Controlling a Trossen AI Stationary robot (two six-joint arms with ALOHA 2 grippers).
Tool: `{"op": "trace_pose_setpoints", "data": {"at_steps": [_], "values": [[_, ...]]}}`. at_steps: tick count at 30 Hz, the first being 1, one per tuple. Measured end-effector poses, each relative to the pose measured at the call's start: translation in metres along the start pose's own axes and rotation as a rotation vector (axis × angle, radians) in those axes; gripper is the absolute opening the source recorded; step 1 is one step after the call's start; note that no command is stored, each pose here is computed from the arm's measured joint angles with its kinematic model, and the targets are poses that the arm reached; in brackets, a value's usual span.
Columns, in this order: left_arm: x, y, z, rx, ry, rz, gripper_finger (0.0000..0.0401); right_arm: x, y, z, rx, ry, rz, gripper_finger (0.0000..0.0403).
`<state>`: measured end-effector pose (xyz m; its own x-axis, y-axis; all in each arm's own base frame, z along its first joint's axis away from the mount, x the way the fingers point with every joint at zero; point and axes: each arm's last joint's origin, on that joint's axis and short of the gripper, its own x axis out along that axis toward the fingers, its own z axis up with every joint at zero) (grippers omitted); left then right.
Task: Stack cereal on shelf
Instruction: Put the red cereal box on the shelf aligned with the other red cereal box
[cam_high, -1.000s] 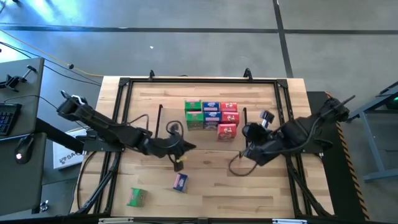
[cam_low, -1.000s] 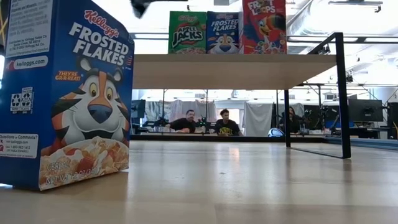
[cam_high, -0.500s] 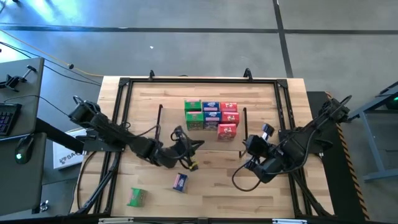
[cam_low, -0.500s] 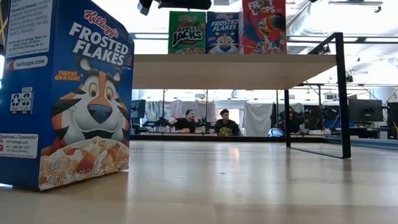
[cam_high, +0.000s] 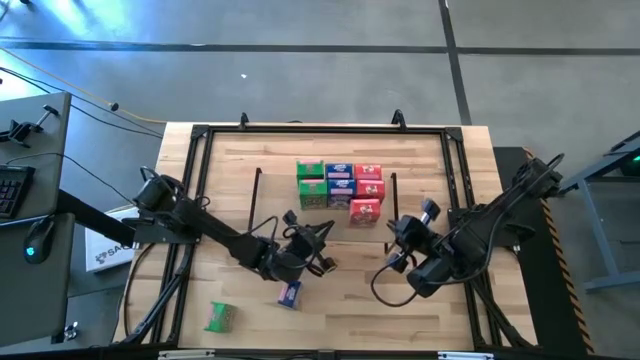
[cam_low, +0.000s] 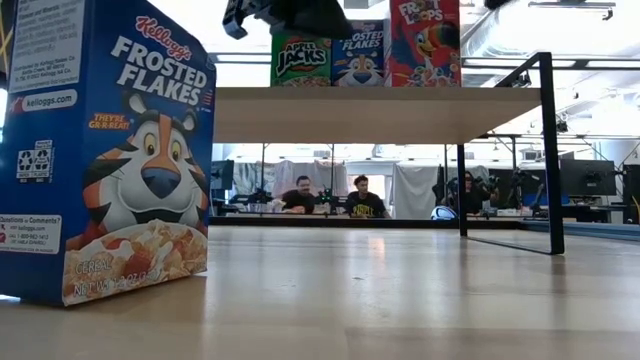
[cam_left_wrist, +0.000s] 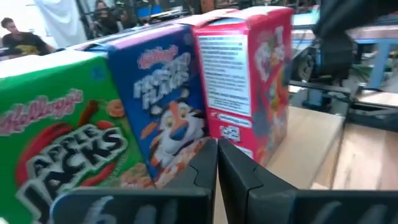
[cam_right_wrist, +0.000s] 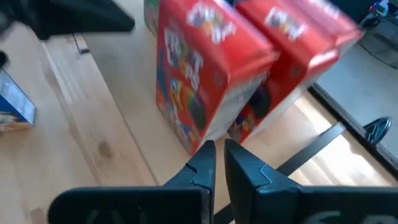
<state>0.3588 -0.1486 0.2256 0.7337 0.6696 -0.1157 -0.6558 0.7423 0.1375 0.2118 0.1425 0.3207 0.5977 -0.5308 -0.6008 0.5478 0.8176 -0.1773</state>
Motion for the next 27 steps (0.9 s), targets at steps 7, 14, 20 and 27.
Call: {"op": "trace_pose_setpoints", "data": {"at_steps": [7, 14, 20, 27], "values": [[0.018, -0.006, 0.005, -0.042, -0.003, -0.052, 0.0005, 0.018, 0.006, -0.023, 0.025, 0.007, -0.015, 0.0016], [0.029, -0.005, 0.01, -0.045, -0.006, -0.043, 0.0005, 0.021, 0.009, -0.024, 0.045, -0.028, -0.01, 0.0016], [0.034, -0.004, 0.01, -0.073, 0.004, -0.106, 0.0005, 0.022, 0.009, -0.022, 0.04, -0.05, -0.019, 0.0016], [0.044, 0.0, 0.011, -0.089, 0.015, -0.155, 0.0005, 0.022, 0.013, -0.019, 0.024, -0.068, 0.011, 0.0016]]}}
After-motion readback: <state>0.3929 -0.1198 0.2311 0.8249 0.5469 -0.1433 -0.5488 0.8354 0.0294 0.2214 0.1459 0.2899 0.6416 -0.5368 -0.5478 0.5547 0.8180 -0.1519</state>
